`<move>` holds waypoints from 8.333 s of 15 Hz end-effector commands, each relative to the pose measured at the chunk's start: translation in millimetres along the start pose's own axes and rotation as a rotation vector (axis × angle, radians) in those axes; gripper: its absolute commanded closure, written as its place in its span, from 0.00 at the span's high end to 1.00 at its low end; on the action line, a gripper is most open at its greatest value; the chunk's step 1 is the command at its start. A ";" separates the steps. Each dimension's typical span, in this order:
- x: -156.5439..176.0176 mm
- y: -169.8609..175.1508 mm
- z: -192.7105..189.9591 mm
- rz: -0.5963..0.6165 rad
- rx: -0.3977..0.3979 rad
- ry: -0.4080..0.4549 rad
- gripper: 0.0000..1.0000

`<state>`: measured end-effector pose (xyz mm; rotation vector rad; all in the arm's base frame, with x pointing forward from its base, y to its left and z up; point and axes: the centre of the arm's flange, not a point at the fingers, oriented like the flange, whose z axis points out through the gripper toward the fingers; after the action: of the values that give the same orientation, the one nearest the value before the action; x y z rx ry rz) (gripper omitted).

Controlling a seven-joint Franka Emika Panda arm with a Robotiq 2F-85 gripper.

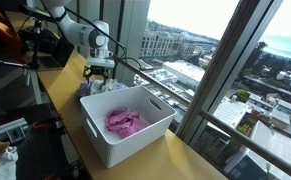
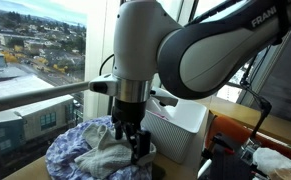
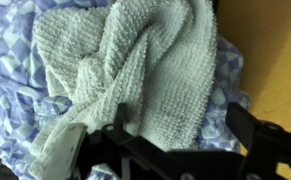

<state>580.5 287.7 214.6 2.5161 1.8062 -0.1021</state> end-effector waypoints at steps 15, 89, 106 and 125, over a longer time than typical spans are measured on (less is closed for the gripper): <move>-34.3 43.2 27.6 0.017 0.078 -0.012 0.52; 44.4 26.0 -270.9 -0.506 -0.250 0.101 0.00; -191.6 65.2 -592.3 -0.201 -0.657 0.093 0.00; -350.7 16.1 -748.3 0.049 -0.877 -0.025 0.00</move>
<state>506.0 4.9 930.5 1.9469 1.3740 0.5406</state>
